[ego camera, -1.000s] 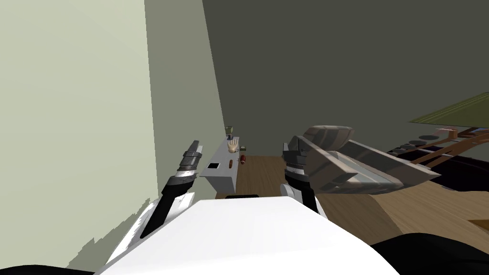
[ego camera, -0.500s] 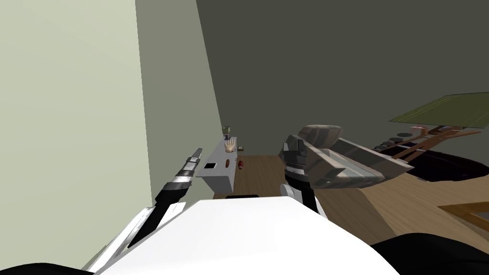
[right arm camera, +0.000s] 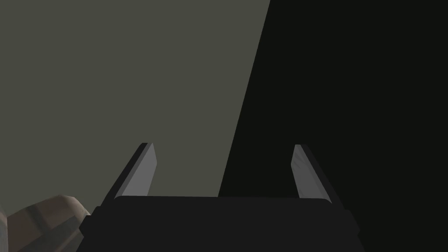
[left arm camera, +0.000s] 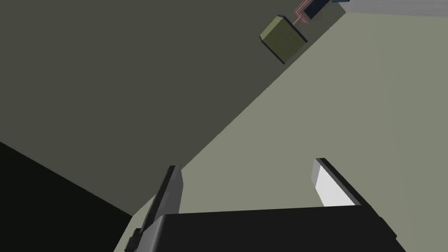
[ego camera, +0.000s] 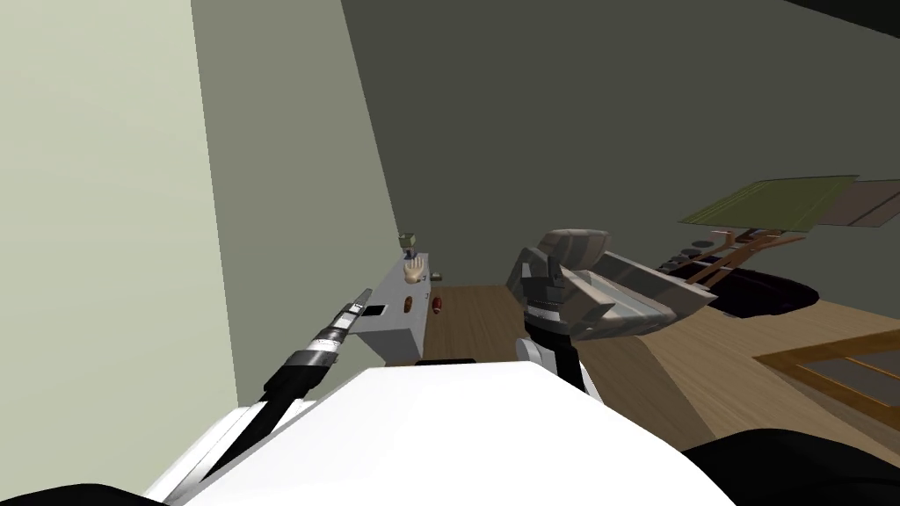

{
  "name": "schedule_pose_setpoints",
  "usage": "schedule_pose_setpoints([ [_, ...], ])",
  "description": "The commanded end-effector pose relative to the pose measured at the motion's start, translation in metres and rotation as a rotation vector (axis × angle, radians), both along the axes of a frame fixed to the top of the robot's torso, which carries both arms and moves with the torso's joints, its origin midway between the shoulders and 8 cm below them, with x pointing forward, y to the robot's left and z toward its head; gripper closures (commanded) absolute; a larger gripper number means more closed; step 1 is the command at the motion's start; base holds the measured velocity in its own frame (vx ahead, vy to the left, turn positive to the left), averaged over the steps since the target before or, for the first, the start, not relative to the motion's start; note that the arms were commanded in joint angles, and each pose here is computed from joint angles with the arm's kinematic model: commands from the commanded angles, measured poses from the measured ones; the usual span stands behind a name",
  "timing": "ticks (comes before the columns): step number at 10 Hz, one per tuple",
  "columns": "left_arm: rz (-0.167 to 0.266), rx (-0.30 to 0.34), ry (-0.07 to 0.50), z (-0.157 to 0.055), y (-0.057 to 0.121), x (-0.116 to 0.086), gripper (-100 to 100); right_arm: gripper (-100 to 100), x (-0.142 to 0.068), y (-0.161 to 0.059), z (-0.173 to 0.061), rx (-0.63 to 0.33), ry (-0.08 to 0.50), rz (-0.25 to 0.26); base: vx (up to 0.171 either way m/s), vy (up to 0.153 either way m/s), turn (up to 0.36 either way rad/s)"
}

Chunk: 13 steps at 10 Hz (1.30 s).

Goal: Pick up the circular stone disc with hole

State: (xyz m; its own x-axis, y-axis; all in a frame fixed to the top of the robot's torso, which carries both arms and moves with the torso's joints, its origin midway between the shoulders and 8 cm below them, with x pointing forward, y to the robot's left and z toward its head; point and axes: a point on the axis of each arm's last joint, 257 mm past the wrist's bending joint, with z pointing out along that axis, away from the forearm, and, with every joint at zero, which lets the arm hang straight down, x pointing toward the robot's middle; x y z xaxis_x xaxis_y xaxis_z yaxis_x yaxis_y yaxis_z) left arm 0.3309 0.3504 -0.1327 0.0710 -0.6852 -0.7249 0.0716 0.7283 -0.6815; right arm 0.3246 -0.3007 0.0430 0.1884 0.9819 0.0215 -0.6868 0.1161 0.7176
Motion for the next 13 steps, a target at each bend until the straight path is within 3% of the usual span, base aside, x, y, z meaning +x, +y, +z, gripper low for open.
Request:
schedule_pose_setpoints([
  [1,0.019,0.054,0.095,-0.033,0.014,-0.008,-100,0,0.0,0.0,0.0,0.0,0.0,0.0,0.042,-0.11,-0.12],
  [2,0.029,0.087,0.154,-0.051,0.023,-0.015,-100,0,0.0,0.0,0.0,0.0,0.0,0.0,0.055,-0.123,-0.121],
  [3,0.028,0.088,0.154,-0.051,0.023,-0.015,-100,0,0.0,0.0,0.0,0.0,0.0,0.0,0.039,-0.082,-0.028],
  [5,0.041,0.155,0.276,-0.089,0.041,-0.033,-100,0,0.0,0.0,0.0,0.0,0.0,0.0,0.069,-0.083,-0.106],
  [6,0.041,0.155,0.276,-0.089,0.041,-0.033,-100,0,0.0,0.0,0.0,0.0,0.0,0.0,0.07,-0.067,-0.049],
  [9,0.051,0.253,0.461,-0.141,0.069,-0.069,-100,0,0.0,0.0,0.0,0.0,0.0,0.0,0.097,-0.075,-0.122],
  [10,0.05,0.253,0.461,-0.141,0.069,-0.069,-100,0,0.0,0.0,0.0,0.0,0.0,0.0,0.102,-0.074,-0.046],
  [13,0.049,0.346,0.64,-0.186,0.098,-0.111,-100,0,0.0,0.0,0.0,0.0,0.0,0.0,0.117,-0.085,-0.129],
])
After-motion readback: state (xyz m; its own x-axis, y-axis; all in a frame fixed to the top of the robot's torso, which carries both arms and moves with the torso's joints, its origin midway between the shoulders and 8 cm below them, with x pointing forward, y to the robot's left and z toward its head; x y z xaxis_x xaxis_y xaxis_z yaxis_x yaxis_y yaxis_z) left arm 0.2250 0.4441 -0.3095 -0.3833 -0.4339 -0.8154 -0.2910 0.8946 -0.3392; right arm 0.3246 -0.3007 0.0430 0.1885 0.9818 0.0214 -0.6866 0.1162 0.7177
